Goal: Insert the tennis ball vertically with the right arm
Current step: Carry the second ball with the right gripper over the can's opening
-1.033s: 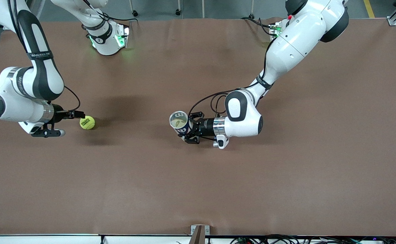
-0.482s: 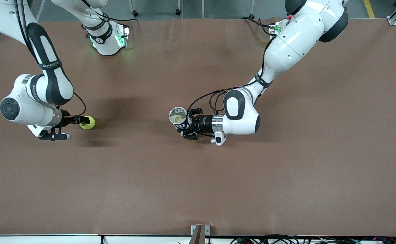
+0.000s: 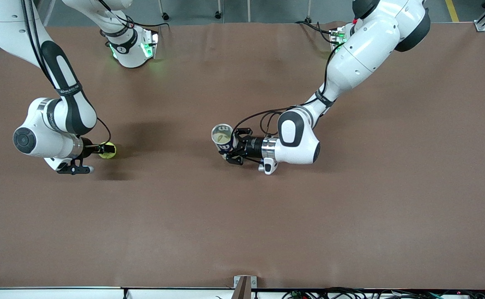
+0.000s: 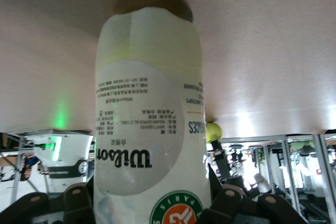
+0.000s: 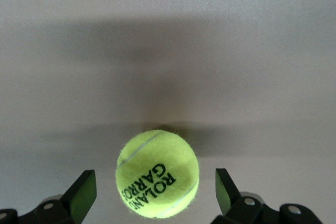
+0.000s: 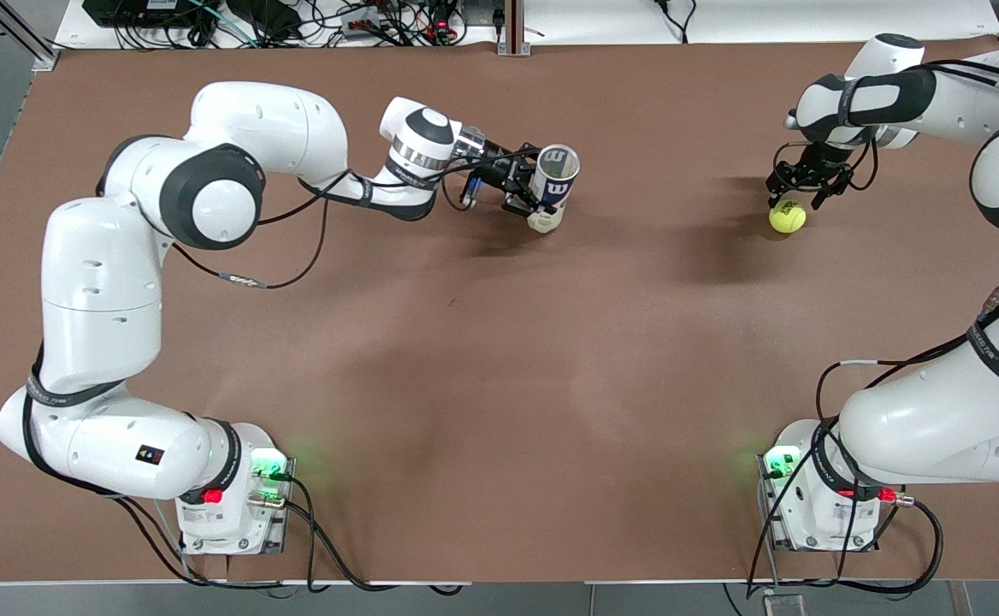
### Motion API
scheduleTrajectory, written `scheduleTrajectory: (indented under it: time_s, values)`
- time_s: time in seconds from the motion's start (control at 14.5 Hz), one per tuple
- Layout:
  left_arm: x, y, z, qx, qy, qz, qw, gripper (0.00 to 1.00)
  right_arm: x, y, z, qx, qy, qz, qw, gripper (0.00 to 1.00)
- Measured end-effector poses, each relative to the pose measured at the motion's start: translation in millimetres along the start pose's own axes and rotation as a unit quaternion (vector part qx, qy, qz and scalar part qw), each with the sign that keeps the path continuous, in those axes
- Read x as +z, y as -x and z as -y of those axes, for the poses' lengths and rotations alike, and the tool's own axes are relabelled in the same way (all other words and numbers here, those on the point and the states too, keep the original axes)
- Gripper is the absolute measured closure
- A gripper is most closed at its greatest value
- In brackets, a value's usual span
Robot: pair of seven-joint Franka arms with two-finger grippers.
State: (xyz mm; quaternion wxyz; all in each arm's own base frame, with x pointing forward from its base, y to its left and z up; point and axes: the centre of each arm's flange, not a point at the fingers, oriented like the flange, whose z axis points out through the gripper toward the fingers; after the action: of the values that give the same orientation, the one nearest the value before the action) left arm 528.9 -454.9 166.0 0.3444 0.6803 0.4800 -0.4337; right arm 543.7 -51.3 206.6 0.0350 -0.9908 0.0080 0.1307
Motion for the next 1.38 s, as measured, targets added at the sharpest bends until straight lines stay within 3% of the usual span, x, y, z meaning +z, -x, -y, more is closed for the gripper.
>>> scheduleTrajectory:
  time_s: [0.55,0.76,1.17,1.38]
  values:
    - [-20.6,-5.8,18.3,0.019,-0.008,0.016,1.000,0.28,11.6,-0.6,-0.7,0.000,0.000,0.007,1.000,0.05]
    - [-25.8,-9.5,19.5,0.020,-0.009,0.020,1.000,0.28,20.0,-2.2,-1.4,0.001,0.002,0.001,1.000,0.33]
    - [-34.0,-16.2,19.7,0.013,-0.007,0.022,1.000,0.28,8.3,-3.0,8.6,-0.010,0.002,0.008,1.000,0.33]
    - [-36.0,-18.1,19.8,0.012,-0.006,0.022,1.000,0.28,-63.6,-2.3,40.2,-0.030,0.001,0.028,0.999,0.33]
